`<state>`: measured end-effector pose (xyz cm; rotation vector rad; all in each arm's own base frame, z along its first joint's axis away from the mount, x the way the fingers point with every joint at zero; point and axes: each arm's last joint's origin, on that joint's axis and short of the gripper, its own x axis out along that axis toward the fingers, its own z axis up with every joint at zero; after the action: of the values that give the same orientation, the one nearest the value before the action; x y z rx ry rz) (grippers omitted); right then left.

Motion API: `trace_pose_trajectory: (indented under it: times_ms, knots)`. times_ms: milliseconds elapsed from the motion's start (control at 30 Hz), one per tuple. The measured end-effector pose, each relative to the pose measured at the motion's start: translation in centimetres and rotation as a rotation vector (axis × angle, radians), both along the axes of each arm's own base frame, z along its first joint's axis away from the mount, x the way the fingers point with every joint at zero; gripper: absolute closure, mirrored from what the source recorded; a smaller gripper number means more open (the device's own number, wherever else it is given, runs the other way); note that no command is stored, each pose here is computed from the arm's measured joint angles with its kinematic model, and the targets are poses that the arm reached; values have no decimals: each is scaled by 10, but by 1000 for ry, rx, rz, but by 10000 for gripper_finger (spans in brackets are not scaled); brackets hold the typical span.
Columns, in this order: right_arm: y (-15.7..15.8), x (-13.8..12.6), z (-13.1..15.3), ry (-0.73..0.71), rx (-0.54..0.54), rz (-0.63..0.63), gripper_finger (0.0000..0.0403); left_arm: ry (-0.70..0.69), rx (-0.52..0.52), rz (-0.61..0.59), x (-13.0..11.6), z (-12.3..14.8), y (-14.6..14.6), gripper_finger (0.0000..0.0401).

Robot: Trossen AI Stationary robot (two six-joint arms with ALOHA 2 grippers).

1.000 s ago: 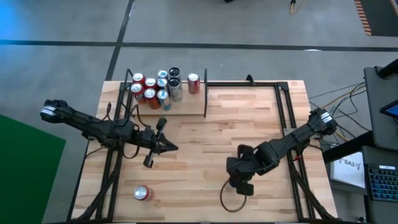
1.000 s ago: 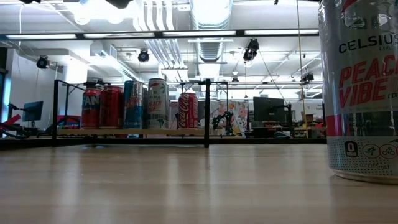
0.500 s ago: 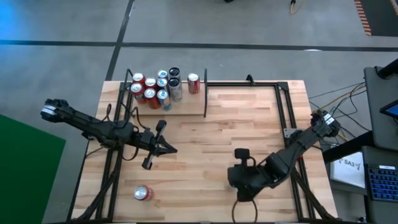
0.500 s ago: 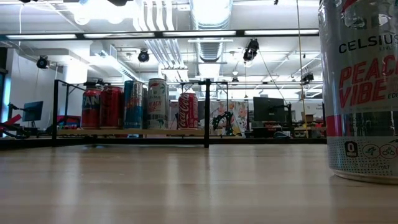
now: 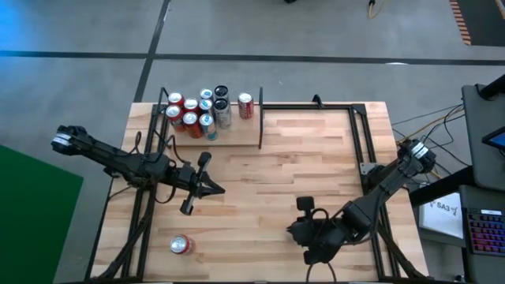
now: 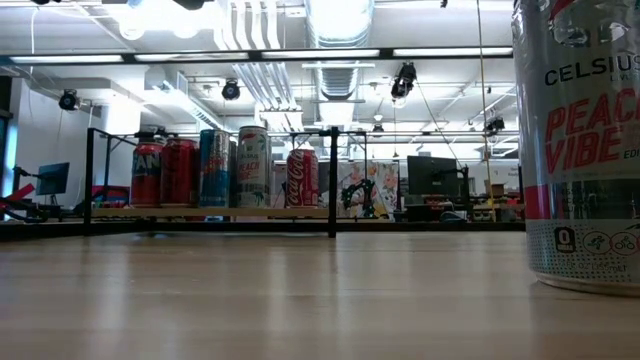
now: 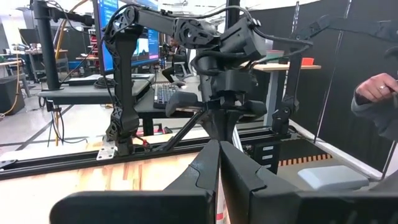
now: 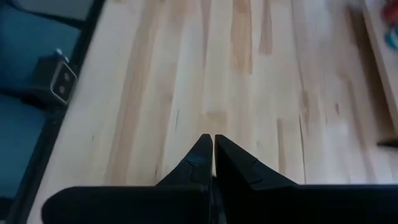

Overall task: Place canned beverage on shelf
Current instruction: Put the white pink soda can on the shelf aligned with the other white pink soda cans

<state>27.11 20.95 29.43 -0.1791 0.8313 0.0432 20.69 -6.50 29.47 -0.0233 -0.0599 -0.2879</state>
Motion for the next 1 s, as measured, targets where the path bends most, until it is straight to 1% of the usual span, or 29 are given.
trace_pose_trajectory:
  times_ms: [100, 233, 367, 533, 733, 833, 900, 1000]
  knots:
    - [-3, -3, 1, -68, 8, 48, 394, -5, -6, 0, 0, 1, 0, 401]
    - [-12, -14, 1, -156, 48, 73, 394, -4, -9, 0, 0, 1, 0, 401]
    - [-22, -26, -10, -217, 88, 76, 394, -5, -9, 4, 0, 1, 0, 401]
    - [-31, -37, -27, -332, 157, 88, 394, -8, -14, 57, 0, 1, 2, 401]
    - [-35, -43, -43, -312, 194, 57, 394, -9, -16, 71, 0, 1, 2, 401]
    - [-35, -43, -44, -308, 211, 42, 394, -9, -17, 87, 1, 1, 2, 401]
    - [-35, -42, -44, -309, 202, 48, 393, -9, -18, 95, 1, 1, 3, 401]
    - [-34, -41, -38, -323, 204, 55, 392, -8, -18, 101, 1, 1, 3, 401]
